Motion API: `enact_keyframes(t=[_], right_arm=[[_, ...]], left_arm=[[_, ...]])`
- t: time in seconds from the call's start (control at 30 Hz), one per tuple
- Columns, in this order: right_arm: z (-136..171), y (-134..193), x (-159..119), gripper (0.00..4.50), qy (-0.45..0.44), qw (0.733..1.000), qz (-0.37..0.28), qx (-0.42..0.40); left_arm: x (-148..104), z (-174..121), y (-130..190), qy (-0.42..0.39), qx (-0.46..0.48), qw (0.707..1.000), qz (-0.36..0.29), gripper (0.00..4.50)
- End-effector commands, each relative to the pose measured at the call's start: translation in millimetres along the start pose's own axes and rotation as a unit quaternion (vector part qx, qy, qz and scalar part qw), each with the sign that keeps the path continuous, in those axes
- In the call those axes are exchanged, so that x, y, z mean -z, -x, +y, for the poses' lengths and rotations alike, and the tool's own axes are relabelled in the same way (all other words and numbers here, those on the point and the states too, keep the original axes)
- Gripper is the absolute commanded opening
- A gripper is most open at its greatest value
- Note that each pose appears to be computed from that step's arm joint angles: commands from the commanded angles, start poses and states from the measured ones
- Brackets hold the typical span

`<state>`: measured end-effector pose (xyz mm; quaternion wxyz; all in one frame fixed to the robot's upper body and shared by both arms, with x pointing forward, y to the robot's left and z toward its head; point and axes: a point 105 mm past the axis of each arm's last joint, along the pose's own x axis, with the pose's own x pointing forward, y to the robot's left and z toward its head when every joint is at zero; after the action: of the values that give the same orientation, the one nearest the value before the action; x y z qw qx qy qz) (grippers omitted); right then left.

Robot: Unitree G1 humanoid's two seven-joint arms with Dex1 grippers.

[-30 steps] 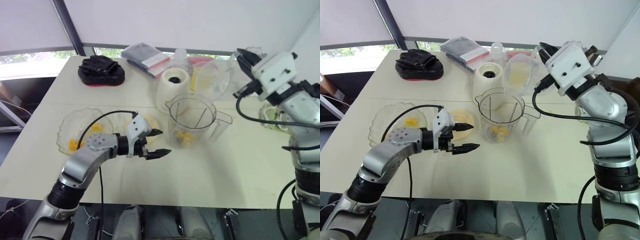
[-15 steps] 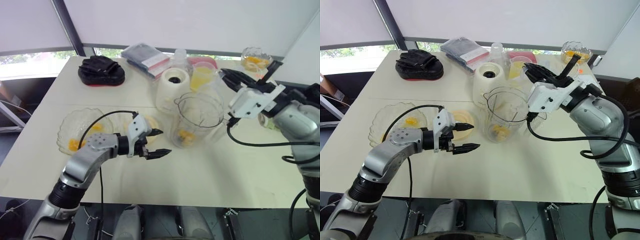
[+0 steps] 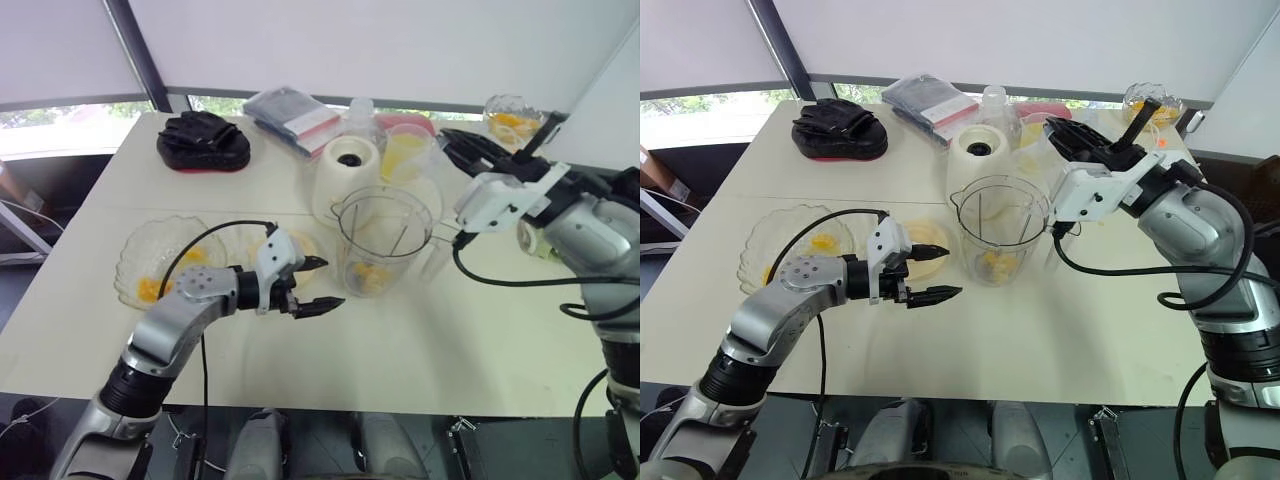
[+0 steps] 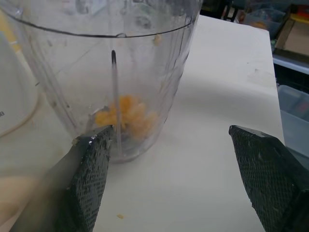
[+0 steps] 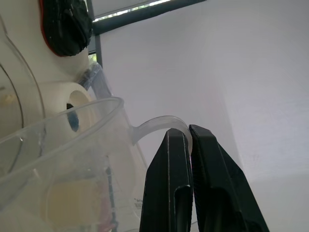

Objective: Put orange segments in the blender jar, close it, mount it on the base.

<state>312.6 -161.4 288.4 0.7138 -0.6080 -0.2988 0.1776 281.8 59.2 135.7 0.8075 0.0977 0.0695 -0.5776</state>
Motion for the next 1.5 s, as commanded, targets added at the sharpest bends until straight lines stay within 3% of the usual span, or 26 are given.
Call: enact_keyframes(t=[0.03, 0.57, 0.8, 1.03, 1.07, 1.13, 1.27, 1.4, 1.5], right_arm=[[-15.5, -1.2, -6.8, 0.03, 0.020, 0.999, -0.013, 0.025], [-24.9, -3.0, -17.2, 0.03, 0.052, 0.997, -0.042, 0.043], [-34.1, 6.1, 12.4, 0.03, -0.113, 0.986, 0.031, 0.120], [-32.2, 24.1, 38.1, 0.03, -0.264, 0.941, 0.096, 0.188], [-30.8, 26.7, 41.7, 0.03, -0.285, 0.932, 0.105, 0.197], [-21.9, 41.9, 63.9, 0.03, -0.379, 0.878, 0.150, 0.252], [3.3, 71.9, 95.1, 0.03, -0.480, 0.785, 0.215, 0.327], [28.6, 110.2, 120.3, 0.03, -0.518, 0.703, 0.277, 0.401], [49.4, 140.7, 135.6, 0.03, -0.506, 0.669, 0.324, 0.437]], left_arm=[[-8.2, -2.0, -1.8, -0.019, 0.006, 1.000, -0.010, 3.97], [-9.2, -0.4, -3.2, -0.019, 0.007, 1.000, -0.011, 3.97], [-9.1, 1.0, -3.7, -0.019, 0.005, 1.000, -0.011, 3.97], [-8.2, 1.2, -4.1, -0.018, 0.006, 1.000, -0.011, 3.97], [-8.2, 1.3, -3.9, -0.018, 0.006, 1.000, -0.010, 3.97], [-7.9, 1.2, -3.8, -0.017, 0.008, 1.000, -0.010, 3.97], [-7.1, 0.8, -3.9, -0.015, 0.010, 1.000, -0.009, 3.97], [-6.0, -1.1, -2.6, -0.012, 0.010, 1.000, -0.007, 3.97], [-5.3, -3.1, -1.9, -0.011, 0.010, 1.000, -0.005, 3.97]])
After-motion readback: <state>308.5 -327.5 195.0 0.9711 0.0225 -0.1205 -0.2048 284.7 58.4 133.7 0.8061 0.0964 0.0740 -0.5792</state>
